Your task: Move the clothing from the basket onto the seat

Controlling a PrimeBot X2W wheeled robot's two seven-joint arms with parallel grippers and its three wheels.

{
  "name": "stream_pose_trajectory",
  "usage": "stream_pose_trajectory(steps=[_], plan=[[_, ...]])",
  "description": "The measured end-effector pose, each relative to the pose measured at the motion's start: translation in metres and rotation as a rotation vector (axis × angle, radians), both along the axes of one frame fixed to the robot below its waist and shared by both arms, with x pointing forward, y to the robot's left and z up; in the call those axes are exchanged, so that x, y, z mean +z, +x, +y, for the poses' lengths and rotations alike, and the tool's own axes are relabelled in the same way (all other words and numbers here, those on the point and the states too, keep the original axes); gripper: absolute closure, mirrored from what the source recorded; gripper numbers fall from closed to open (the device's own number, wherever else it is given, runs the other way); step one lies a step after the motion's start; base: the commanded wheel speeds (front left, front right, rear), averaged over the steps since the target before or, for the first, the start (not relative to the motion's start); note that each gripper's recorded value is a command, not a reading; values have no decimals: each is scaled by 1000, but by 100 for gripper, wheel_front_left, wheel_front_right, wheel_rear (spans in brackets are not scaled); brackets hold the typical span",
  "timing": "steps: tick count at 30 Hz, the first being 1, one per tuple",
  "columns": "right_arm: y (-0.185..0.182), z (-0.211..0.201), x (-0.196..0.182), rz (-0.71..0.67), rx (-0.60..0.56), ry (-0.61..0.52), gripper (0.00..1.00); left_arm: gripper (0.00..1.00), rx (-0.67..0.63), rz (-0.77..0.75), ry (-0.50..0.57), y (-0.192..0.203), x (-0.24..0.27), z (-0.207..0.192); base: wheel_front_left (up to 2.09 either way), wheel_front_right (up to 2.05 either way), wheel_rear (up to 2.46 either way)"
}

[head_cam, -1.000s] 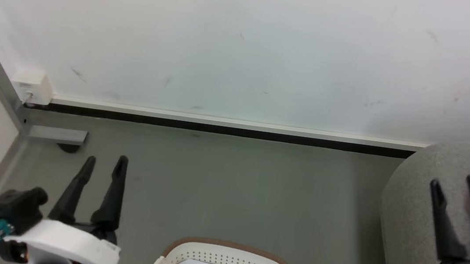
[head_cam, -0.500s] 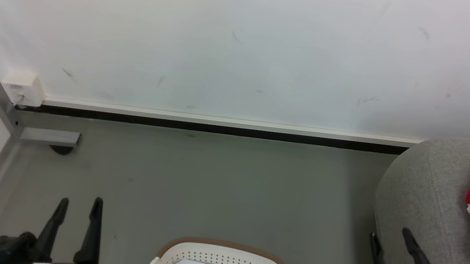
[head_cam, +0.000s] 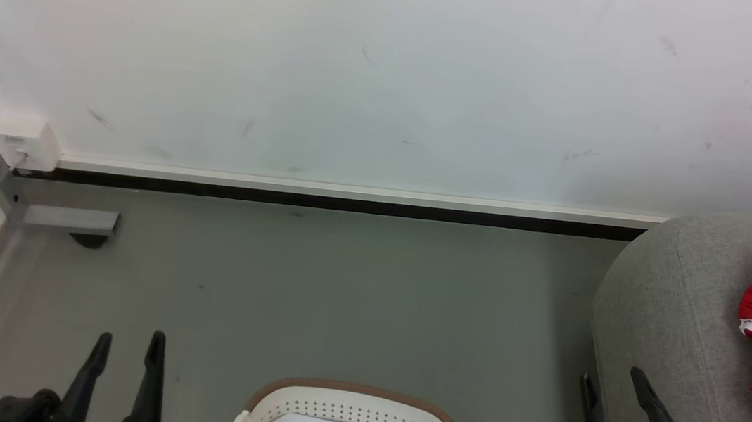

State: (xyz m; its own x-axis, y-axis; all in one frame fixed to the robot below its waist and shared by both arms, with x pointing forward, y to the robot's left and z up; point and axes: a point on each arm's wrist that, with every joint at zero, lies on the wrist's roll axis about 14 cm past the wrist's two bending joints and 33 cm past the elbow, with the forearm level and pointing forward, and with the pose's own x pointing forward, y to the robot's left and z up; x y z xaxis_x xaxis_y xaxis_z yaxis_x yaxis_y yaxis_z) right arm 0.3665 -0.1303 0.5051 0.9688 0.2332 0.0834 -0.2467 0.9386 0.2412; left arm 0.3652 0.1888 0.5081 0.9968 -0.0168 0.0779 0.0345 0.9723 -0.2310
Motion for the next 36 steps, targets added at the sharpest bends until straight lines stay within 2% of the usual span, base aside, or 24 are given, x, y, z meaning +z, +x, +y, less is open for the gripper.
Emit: stream_pose_trajectory(steps=[10,11,16,36], plan=[[1,-4,6,-17,-16,13,0,0,-23,-9,-2,2,-1,-5,0,0,0],[1,-4,5,-14,-17,13,100,100,-26,-7,-3,2,-2,-6,0,0,0],[-8,-2,-16,58,-17,23,100,100,-28,55,-30,-3,-20,-10,0,0,0],[-2,-27,-22,163,-111,327,100,100,29,125,-346,1,-28,2,0,0,0]])
